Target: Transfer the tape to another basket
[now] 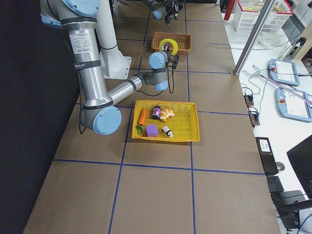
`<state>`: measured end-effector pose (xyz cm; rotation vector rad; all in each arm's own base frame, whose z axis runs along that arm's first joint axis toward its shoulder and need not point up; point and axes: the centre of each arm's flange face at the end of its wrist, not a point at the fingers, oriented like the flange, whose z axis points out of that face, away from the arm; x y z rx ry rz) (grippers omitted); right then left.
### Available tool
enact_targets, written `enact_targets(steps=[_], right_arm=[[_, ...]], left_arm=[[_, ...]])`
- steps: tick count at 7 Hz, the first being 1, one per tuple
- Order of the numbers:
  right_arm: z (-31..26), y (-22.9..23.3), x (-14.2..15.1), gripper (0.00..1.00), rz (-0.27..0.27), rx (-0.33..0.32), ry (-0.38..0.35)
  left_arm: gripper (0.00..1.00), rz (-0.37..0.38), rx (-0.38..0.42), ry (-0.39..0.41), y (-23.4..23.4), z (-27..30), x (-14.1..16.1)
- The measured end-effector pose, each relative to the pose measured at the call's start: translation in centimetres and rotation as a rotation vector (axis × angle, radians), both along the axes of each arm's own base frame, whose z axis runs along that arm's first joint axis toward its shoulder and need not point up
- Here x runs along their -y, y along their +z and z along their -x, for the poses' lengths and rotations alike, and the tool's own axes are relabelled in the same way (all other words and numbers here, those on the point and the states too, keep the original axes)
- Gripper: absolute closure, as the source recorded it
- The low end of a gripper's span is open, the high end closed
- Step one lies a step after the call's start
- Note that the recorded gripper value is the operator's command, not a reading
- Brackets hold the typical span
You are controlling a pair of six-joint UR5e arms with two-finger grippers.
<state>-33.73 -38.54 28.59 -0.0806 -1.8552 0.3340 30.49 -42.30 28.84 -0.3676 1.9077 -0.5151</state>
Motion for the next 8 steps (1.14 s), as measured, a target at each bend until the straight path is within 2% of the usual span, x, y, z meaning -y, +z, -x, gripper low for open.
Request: enact_targets(steps=[3,4,6,8], right_arm=[[2.9,-0.8,-4.6,1.00,-0.031,0.174,-0.015],[4.1,-1.0,-6.0,1.00,-0.033,0.211,-0.029],[6.1,-1.5,-8.7,1.00,-0.038,0.248,-0.082],[7.5,-2.0,-10.5,1.00,-0.040,0.262,-0.126]], left_arm=[[0.00,-0.050,-0.115,0.042,-4.3,-4.1,-3.0],[0.00,-0.069,-0.143,0.069,-5.9,-5.3,-3.9],[0.00,-0.096,-0.194,0.093,-7.9,-6.5,-5.2],[0.00,-0.088,-0.241,0.095,-9.0,-8.0,-6.8]])
